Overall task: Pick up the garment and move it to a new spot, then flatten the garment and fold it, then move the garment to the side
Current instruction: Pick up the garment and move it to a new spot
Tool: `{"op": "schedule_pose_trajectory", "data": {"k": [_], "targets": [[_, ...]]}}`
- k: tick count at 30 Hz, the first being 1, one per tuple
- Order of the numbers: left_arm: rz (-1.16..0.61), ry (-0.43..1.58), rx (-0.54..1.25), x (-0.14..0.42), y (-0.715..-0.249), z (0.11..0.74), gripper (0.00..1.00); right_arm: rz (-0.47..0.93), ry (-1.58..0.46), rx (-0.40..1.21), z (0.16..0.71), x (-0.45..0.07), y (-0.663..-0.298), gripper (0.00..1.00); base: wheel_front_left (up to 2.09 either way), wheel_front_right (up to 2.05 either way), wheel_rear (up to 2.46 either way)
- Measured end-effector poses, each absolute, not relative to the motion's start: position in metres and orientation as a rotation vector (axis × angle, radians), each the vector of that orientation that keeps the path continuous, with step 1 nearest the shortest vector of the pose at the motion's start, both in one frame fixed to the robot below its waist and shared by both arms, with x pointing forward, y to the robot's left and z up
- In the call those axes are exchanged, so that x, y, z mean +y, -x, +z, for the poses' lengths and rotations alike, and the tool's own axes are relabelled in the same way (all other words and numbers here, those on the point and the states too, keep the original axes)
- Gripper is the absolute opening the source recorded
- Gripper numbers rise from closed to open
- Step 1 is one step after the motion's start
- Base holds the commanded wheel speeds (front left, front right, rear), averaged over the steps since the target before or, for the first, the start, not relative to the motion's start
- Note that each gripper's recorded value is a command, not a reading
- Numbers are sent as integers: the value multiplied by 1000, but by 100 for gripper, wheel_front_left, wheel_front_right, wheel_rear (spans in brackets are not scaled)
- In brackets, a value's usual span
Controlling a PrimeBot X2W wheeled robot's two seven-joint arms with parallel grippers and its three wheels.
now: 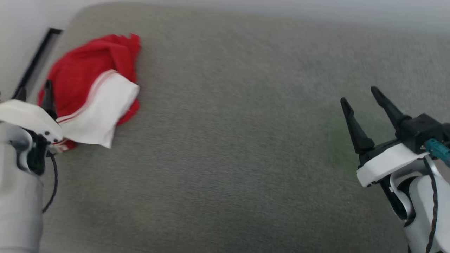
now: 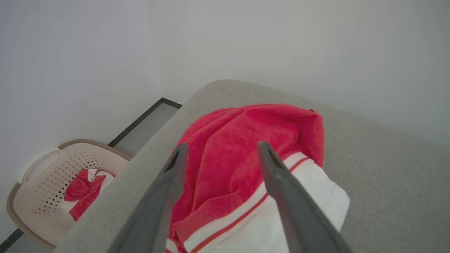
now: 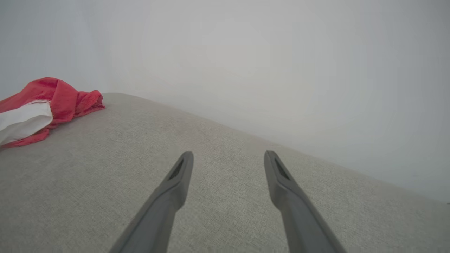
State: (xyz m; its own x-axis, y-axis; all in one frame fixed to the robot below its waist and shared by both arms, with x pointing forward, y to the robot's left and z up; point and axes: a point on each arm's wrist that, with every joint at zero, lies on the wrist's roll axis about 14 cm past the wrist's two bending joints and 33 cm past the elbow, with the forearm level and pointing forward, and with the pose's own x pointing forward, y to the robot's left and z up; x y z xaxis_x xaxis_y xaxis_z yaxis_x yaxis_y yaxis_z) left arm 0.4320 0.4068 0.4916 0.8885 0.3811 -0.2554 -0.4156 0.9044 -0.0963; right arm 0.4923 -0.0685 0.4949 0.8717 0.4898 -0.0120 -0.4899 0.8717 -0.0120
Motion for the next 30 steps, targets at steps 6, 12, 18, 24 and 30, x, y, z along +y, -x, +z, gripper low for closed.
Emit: {"op": "schedule_pose_trajectory", "data": {"k": [6,12,18,24,30], "targets": [[417,192,475,401,-461,443,100,459,24,54,475,-92,-497,100,0,0,0],[445,253,724,387,-463,393,100,416,39,78,466,-112,-499,100,0,0,0],[466,264,878,380,-460,368,100,386,54,97,460,-126,-499,100,0,0,0],[466,245,869,380,-461,365,0,374,56,94,463,-131,-499,100,0,0,0],[473,231,814,388,-460,375,0,364,49,90,466,-132,-498,100,0,0,0]]}}
